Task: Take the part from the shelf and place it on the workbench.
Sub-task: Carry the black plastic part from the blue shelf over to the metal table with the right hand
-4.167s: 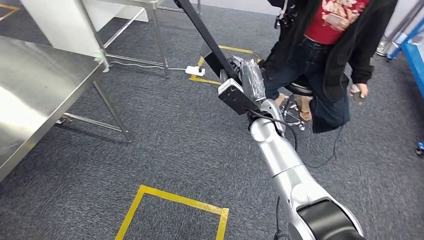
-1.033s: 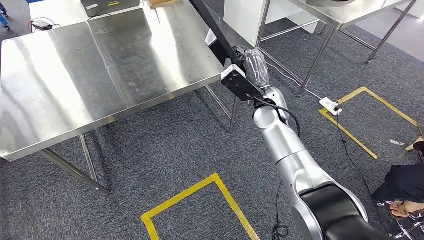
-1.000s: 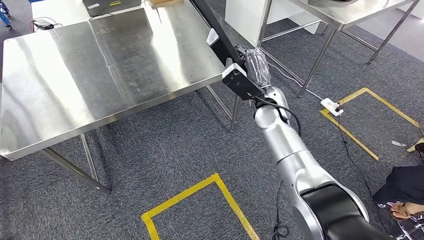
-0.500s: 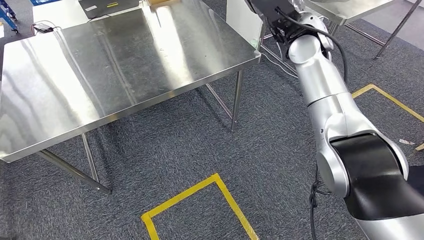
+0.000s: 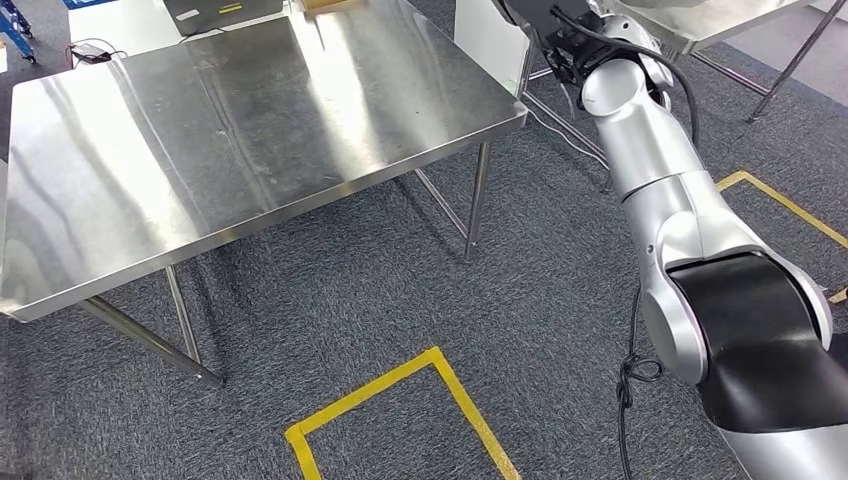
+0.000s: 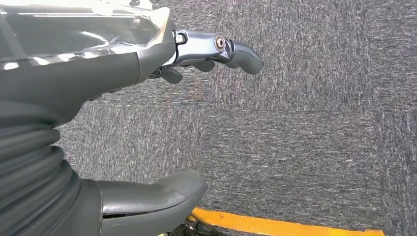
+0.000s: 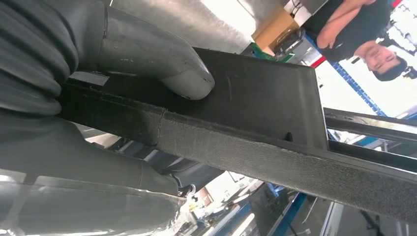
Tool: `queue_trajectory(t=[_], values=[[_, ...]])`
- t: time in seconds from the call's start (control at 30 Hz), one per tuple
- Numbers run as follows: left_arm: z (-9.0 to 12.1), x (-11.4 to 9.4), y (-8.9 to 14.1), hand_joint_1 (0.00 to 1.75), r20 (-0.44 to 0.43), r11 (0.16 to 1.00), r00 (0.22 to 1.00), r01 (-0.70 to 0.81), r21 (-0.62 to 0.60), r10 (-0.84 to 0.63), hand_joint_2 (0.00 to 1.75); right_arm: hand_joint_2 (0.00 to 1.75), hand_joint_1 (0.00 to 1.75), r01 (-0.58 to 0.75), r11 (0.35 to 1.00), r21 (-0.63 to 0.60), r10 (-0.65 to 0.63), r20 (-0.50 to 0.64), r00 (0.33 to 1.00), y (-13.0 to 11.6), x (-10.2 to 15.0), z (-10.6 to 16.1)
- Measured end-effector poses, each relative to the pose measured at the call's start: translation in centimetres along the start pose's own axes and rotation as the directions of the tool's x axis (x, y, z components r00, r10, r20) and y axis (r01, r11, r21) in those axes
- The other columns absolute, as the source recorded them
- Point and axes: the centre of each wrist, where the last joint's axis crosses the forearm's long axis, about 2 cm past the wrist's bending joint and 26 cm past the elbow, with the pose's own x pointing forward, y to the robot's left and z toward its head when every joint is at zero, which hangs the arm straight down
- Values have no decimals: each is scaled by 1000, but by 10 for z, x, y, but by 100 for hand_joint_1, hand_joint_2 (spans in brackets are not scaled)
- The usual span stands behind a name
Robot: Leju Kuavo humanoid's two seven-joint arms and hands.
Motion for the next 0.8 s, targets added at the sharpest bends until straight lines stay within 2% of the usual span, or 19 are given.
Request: queue_trajectory(t=[0.8], values=[[-2, 3, 0, 0, -9, 1000, 1000, 11, -7, -11, 175, 175, 175, -14, 998, 61, 16, -39, 999, 17, -28, 28]])
